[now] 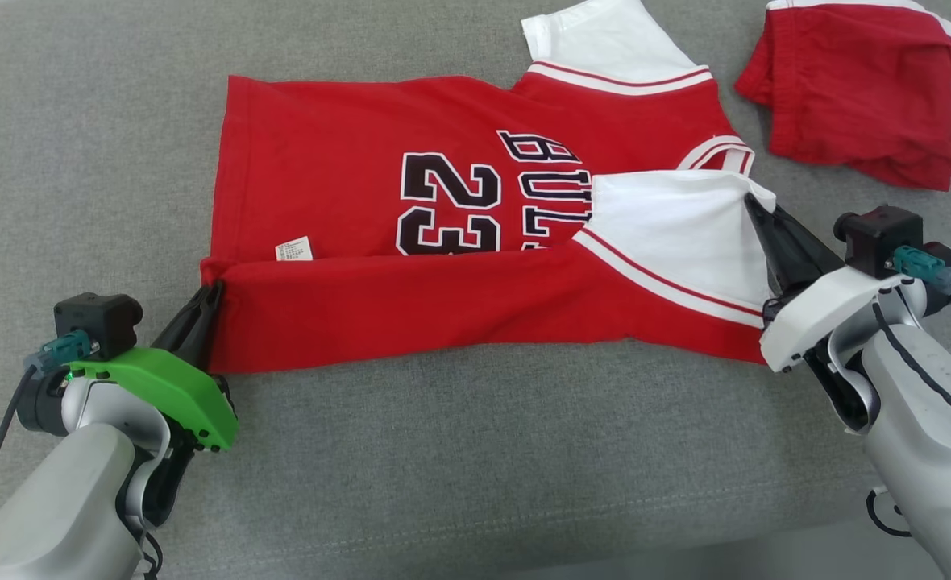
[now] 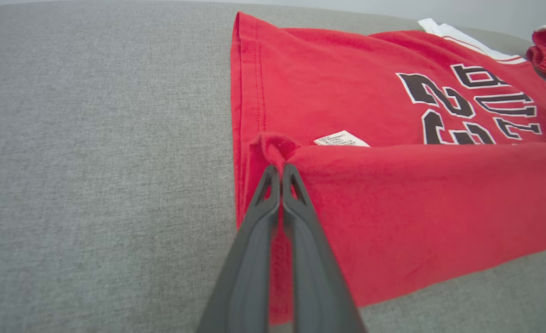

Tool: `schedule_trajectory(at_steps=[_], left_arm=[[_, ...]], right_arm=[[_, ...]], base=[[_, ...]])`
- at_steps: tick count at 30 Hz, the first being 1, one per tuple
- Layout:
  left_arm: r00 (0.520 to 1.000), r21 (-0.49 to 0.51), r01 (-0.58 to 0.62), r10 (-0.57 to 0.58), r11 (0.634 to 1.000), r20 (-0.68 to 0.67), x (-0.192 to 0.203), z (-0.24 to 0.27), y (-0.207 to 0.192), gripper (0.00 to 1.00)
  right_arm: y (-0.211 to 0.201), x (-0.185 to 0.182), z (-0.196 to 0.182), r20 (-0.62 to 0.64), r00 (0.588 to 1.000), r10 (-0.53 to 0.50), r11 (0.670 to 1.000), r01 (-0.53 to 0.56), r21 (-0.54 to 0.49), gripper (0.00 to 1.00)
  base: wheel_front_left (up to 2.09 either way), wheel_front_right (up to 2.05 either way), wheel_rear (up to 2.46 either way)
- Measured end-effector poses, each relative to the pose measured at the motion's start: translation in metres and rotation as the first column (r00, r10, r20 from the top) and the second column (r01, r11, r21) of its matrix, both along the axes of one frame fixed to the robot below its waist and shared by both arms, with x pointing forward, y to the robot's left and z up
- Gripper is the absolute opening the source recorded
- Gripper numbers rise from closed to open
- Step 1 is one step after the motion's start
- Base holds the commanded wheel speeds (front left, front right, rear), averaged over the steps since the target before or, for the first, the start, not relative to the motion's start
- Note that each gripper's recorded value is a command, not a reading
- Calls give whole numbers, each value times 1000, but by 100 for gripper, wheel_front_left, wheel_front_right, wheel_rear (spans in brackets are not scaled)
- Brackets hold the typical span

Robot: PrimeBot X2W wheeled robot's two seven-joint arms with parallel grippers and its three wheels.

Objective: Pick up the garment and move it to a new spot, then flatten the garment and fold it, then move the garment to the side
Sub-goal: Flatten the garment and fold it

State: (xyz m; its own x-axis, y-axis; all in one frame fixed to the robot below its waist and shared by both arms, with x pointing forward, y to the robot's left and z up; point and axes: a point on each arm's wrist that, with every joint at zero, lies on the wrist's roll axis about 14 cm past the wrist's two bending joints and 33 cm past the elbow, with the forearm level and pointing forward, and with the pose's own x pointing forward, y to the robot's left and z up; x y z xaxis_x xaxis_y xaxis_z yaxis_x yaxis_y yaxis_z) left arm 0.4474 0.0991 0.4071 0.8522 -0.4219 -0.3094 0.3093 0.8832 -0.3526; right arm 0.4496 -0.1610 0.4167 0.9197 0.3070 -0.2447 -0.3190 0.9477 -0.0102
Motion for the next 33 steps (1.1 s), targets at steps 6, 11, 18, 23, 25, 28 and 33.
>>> schedule_trajectory(at_steps=[6,11,18,23,25,28,33], left_arm=[[1000,6,-4,4,1000,-21,3,-10,2,0],[999,6,-11,12,1000,-40,3,-16,1,0],[998,13,-16,16,1000,-58,4,-23,3,100],[998,20,-17,18,1000,-63,5,-25,5,100],[998,21,-19,20,1000,-60,6,-25,5,100],[999,29,-21,23,999,-46,6,-23,6,100],[1000,46,-2,2,999,5,6,-11,4,100]], right_arm=[[1,5,-11,-29,1000,-2,1000,2,-6,0],[1,2,-23,-68,998,1,1000,-1,-12,14],[0,2,-32,-96,995,-9,1000,8,-16,100],[2,3,-33,-101,995,-13,1000,12,-10,100],[2,6,-31,-96,995,-14,1000,13,-12,100],[0,5,-30,-93,995,-19,1000,17,-20,100],[-7,8,-17,-60,997,-44,999,44,-11,100]], base=[[0,0,0],[0,0,0],[0,0,0],[0,0,0],[0,0,0],[0,0,0],[0,0,0]])
